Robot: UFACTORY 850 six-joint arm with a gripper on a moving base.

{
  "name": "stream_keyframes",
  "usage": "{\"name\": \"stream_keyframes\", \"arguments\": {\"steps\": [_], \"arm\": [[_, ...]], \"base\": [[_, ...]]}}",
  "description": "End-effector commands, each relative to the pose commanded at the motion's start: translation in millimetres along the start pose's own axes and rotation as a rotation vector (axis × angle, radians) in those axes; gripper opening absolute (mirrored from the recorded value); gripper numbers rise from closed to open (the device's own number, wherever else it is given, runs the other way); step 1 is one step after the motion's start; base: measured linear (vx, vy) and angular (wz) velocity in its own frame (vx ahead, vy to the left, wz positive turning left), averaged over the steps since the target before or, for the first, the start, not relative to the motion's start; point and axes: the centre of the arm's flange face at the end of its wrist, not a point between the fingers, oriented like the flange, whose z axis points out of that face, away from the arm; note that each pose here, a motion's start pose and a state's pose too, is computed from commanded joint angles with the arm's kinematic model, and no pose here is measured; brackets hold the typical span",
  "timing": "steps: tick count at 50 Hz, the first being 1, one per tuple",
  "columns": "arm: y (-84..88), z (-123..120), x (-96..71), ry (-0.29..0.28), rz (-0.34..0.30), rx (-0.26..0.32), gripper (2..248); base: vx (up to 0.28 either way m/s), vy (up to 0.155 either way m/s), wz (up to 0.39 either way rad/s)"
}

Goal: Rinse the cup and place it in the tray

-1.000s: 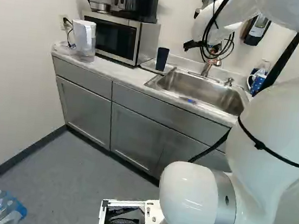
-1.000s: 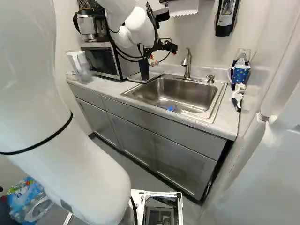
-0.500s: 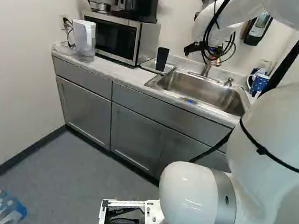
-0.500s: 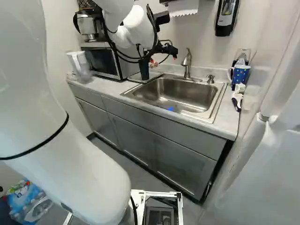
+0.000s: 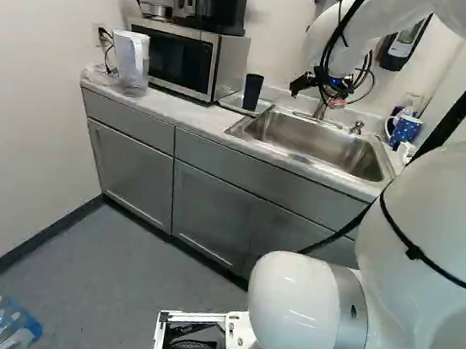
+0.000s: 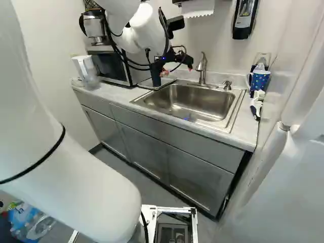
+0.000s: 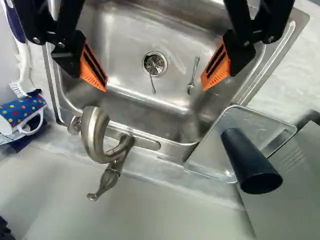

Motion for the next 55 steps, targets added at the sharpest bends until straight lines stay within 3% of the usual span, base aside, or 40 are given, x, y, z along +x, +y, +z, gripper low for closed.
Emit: {"name": "stream_keyframes", "arguments": {"steps": [40, 55], "arm": [[13.7, -11.2, -27.7, -0.196, 0.016, -0.058, 247], [13.7, -11.2, -27.8, -0.197, 0.016, -0.059, 247]], "base": [[0.000, 0.000, 0.000], [0.000, 0.000, 0.000]]}}
